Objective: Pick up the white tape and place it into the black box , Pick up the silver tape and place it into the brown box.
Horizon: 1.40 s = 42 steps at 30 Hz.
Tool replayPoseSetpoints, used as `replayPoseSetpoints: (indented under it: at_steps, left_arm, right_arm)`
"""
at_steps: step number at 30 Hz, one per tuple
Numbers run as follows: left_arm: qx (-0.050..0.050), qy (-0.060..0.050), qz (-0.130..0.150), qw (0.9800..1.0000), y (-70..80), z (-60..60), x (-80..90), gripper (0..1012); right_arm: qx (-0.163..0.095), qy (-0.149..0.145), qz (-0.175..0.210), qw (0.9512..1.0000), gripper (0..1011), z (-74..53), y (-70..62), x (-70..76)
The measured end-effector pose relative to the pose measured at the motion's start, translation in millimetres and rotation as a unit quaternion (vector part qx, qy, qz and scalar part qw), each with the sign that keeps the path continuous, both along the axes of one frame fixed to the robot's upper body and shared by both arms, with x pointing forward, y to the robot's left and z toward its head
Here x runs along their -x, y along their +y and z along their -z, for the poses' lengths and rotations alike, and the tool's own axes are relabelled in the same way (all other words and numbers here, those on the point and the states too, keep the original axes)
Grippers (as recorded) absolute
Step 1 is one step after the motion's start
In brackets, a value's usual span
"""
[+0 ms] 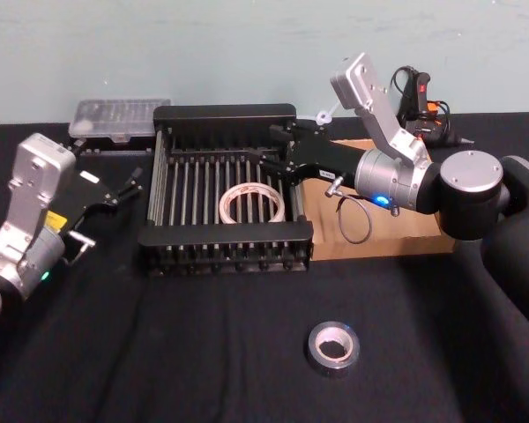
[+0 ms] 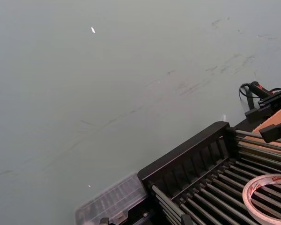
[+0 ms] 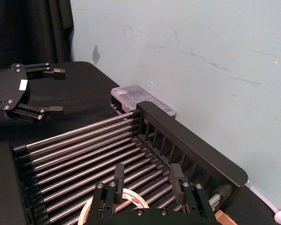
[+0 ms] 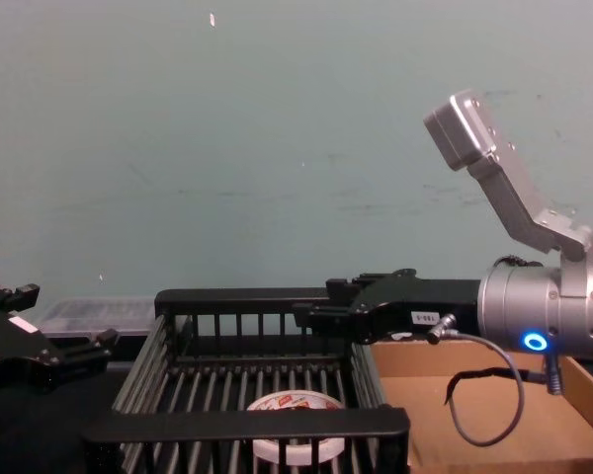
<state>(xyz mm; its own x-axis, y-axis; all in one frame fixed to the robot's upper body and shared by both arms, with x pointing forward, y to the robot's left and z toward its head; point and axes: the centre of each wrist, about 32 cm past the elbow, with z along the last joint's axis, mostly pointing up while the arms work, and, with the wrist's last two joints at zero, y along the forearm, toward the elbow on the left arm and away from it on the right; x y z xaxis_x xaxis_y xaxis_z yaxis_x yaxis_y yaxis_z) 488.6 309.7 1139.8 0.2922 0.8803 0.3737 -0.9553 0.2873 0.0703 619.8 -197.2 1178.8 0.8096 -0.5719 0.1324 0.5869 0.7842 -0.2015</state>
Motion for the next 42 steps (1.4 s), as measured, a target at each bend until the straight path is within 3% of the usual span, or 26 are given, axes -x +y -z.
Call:
replayPoseSetpoints:
  at_steps: [10,15,28,42]
  left_arm:
    - [0.0,0.0,0.0,1.0,0.0,0.0,0.0,1001]
    - [0.0,0.0,0.0,1.0,0.0,0.0,0.0,1002]
    - [0.0,0.0,0.0,1.0,0.0,0.0,0.0,1001]
    - [0.0,0.0,0.0,1.0,0.0,0.0,0.0,1001]
  right_arm:
    - [0.0,0.0,0.0,1.0,896,0.1,-0.1,0.2]
    - [0.0,0.0,0.0,1.0,1002,-0.1,-0.1,0.5]
    - [-0.003,-0.006,0.016,0.9998,1002,-7.4,-9.9,15.6]
    - [-0.011,-0.018,0.036,0.9991,1002,-15.4,-47.9,66.0]
